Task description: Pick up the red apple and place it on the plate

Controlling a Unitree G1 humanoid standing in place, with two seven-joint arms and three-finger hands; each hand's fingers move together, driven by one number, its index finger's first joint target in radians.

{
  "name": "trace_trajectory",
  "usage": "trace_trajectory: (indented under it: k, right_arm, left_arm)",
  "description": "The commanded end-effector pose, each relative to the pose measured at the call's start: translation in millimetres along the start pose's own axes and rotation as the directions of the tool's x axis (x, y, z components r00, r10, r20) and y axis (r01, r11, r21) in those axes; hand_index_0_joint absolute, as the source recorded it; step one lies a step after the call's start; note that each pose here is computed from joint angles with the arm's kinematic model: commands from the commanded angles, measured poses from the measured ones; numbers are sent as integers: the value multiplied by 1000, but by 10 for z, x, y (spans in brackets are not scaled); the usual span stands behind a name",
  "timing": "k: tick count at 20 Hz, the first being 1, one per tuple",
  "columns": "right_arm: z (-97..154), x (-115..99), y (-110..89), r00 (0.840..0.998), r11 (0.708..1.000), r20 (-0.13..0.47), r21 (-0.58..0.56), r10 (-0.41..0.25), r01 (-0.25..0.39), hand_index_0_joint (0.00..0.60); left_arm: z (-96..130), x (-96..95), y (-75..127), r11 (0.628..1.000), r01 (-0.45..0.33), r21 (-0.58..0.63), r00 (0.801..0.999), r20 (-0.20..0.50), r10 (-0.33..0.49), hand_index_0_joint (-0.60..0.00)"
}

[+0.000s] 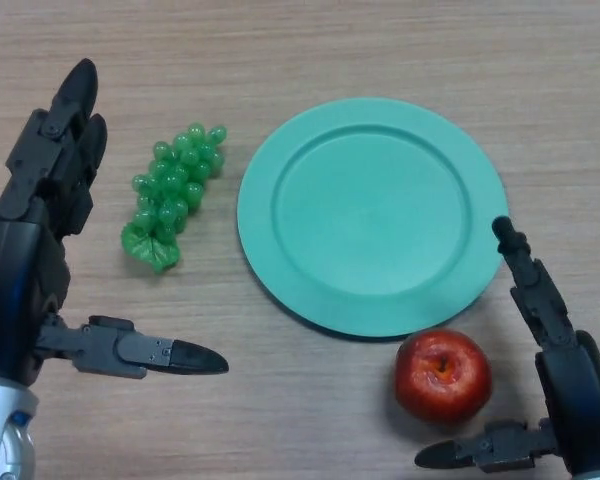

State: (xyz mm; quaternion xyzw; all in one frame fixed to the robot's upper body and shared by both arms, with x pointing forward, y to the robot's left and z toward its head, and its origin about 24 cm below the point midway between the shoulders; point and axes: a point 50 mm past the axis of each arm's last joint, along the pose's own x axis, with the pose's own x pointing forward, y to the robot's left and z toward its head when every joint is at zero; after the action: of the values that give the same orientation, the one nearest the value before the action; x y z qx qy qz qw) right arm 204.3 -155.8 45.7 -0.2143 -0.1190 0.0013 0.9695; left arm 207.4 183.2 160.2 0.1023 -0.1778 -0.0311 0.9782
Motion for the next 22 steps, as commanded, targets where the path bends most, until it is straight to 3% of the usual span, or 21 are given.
trace_trajectory:
  k: [1,2,5,8,11,15,17,20,22]
  right_arm:
    - [216,42,-83,985,991,106,46,-133,129,100]
    - [210,37,-75,986,990,93,40,-139,136,199]
    - [196,49,28,988,987,23,41,-154,152,600]
    - [275,70,-5,985,972,29,169,-168,161,600]
    - [367,80,-97,985,963,42,222,-168,154,600]
    - [610,210,-311,975,976,106,119,-193,181,600]
    - [758,364,-373,967,971,125,119,-221,206,600]
    - [962,690,-397,953,973,207,107,-221,202,600]
    - [1016,893,-372,954,979,221,94,-200,183,600]
  left_arm:
    - [305,-34,113,994,-80,73,974,218,62,0]
    - [308,-33,120,994,-83,72,974,217,65,0]
    - [342,-3,183,993,-104,59,972,215,89,0]
    - [323,-10,112,995,-90,52,972,224,76,0]
    - [306,14,76,995,-85,43,973,219,74,0]
    - [296,19,46,996,-79,33,973,221,70,0]
    - [284,18,33,997,-69,23,974,219,63,0]
    - [259,39,97,996,-87,14,972,220,82,0]
    - [244,46,130,996,-89,23,974,213,82,0]
